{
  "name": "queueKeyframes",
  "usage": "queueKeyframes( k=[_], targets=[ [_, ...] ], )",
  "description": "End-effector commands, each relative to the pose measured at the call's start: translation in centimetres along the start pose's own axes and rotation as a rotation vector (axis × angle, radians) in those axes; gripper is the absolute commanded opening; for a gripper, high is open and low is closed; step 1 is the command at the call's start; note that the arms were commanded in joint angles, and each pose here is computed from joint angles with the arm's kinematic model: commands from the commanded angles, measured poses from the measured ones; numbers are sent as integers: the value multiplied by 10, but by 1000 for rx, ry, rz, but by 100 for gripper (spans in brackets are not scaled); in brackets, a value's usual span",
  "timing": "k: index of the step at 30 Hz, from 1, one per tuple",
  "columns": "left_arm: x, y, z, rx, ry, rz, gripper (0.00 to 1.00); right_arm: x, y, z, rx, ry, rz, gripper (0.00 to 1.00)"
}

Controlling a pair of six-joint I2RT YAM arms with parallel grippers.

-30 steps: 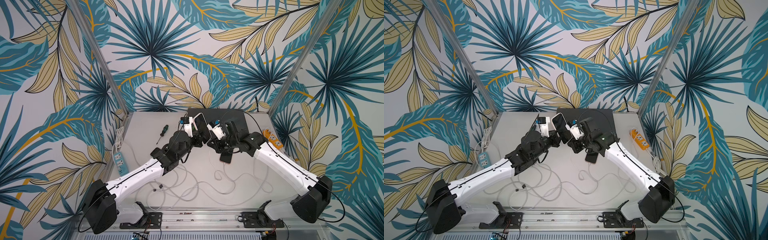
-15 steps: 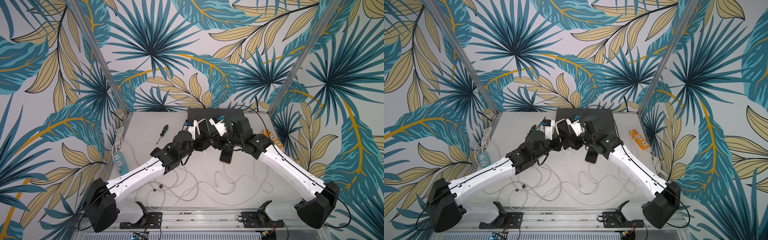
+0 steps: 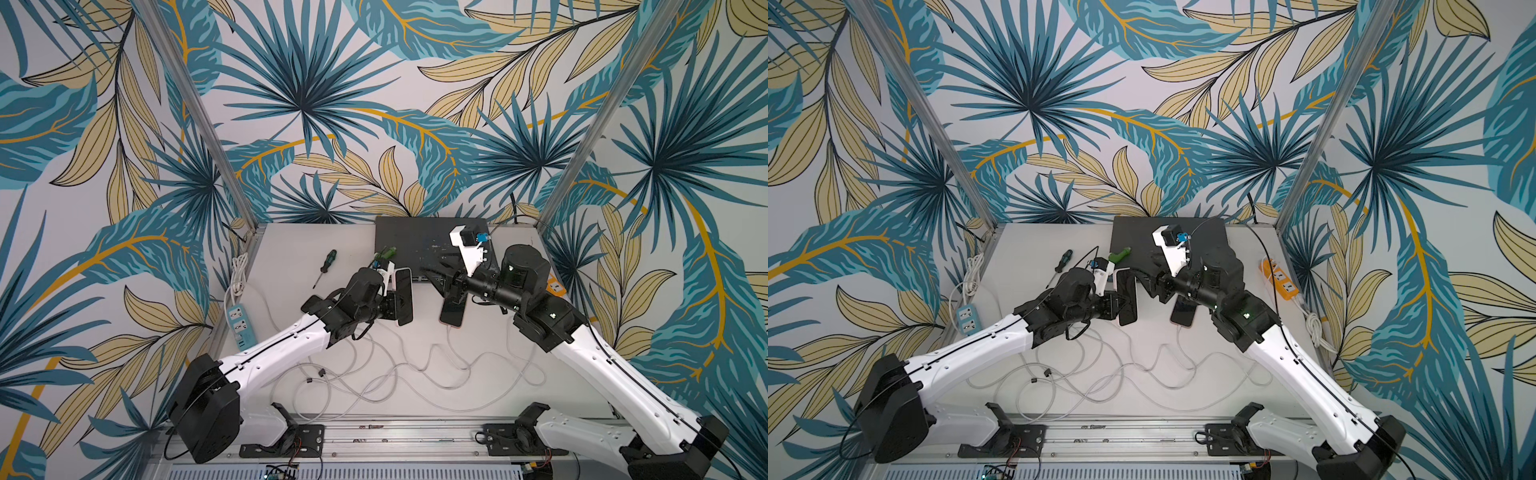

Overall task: Plug the charging cable into the phone
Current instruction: Pick up the charging cable from the center of the board.

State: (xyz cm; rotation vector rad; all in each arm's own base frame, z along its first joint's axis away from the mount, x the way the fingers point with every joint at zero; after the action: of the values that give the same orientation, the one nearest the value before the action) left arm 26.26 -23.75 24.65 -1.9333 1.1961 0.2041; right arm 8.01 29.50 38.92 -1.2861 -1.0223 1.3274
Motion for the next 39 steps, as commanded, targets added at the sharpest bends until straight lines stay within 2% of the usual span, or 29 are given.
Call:
queueKeyframes(
  k=[1,3,5,8,11,14,17,23,31,39],
  targets=[
    [-26,-17,3,-20,67,-81,0,-4,24,-10,143,46,65,58],
    [-41,-21,19,-43,42,-108,0,-1,42,-15,216,42,116,58],
    [-59,-23,38,-80,-5,-142,0,9,68,-17,292,17,223,58],
    [-87,-21,70,-152,-106,-188,0,32,102,-22,328,-16,383,54],
    [-115,-16,96,-228,-235,-237,0,61,133,-31,299,-18,548,50],
    [-141,-7,117,-316,-351,-296,0,95,161,-36,196,-25,731,48],
    [-156,0,129,-373,-429,-328,0,124,179,-39,89,-33,850,44],
    [-170,10,146,-444,-543,-354,0,171,199,-22,-69,-137,980,42],
    [-168,16,153,-455,-544,-351,0,215,227,8,-215,-237,1098,41],
    [-167,21,155,-450,-541,-344,0,241,255,8,-284,-222,1175,33]
  ],
)
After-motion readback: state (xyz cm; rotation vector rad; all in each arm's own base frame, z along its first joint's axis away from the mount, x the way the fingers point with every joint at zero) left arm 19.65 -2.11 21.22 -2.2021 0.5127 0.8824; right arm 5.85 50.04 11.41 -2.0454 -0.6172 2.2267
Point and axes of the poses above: each gripper's point midway between its finger pads, its own x axis out along the fingers, its own z axis along the line the jaws close on, y = z × x, the point moved 7 cm from there along -x, back along the fingers, and after that the axes turned 6 degrees about -x, right-handed, at the moved point
